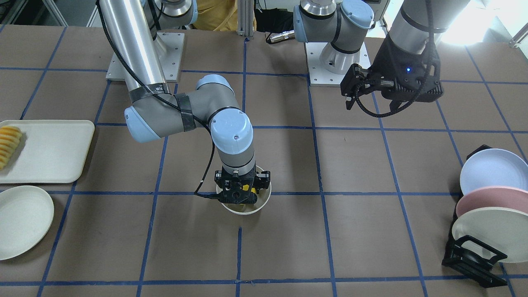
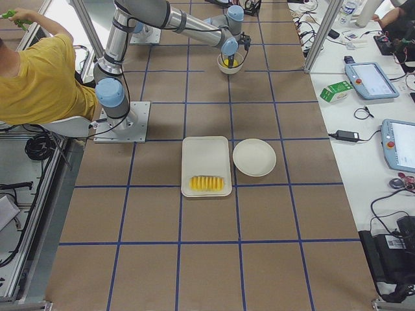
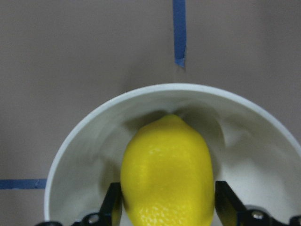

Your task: Place bowl and put lemon in it

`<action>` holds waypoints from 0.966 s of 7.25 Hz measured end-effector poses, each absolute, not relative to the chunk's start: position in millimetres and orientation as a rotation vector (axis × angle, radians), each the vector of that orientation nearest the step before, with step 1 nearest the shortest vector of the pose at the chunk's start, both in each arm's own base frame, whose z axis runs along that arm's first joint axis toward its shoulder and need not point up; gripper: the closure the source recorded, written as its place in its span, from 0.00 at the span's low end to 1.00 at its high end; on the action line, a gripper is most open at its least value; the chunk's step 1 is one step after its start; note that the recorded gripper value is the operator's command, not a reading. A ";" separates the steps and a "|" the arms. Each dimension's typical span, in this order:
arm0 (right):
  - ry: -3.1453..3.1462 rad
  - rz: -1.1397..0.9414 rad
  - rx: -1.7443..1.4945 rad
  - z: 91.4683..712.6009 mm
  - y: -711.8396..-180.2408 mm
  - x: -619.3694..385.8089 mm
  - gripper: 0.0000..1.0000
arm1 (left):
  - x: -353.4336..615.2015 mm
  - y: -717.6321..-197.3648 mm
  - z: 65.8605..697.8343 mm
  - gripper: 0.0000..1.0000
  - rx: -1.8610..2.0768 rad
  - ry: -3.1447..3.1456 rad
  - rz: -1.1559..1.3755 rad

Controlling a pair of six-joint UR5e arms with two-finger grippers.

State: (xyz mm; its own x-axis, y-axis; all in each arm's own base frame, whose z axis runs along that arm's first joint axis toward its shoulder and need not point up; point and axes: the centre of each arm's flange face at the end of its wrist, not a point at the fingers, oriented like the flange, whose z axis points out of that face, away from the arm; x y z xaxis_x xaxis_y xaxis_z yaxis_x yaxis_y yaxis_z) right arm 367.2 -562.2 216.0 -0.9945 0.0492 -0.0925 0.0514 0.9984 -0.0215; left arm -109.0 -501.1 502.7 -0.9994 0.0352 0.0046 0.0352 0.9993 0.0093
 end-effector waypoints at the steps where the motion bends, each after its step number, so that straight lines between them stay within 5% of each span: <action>1: 3.042 -0.067 0.078 229.2 -563.8 364.1 0.00 | -108.9 -500.7 504.9 0.00 -0.043 -3.136 -0.011; 7: 3.099 -0.076 0.255 423.7 -528.8 206.2 0.00 | -106.5 -503.5 504.7 0.00 -0.028 -3.132 -0.007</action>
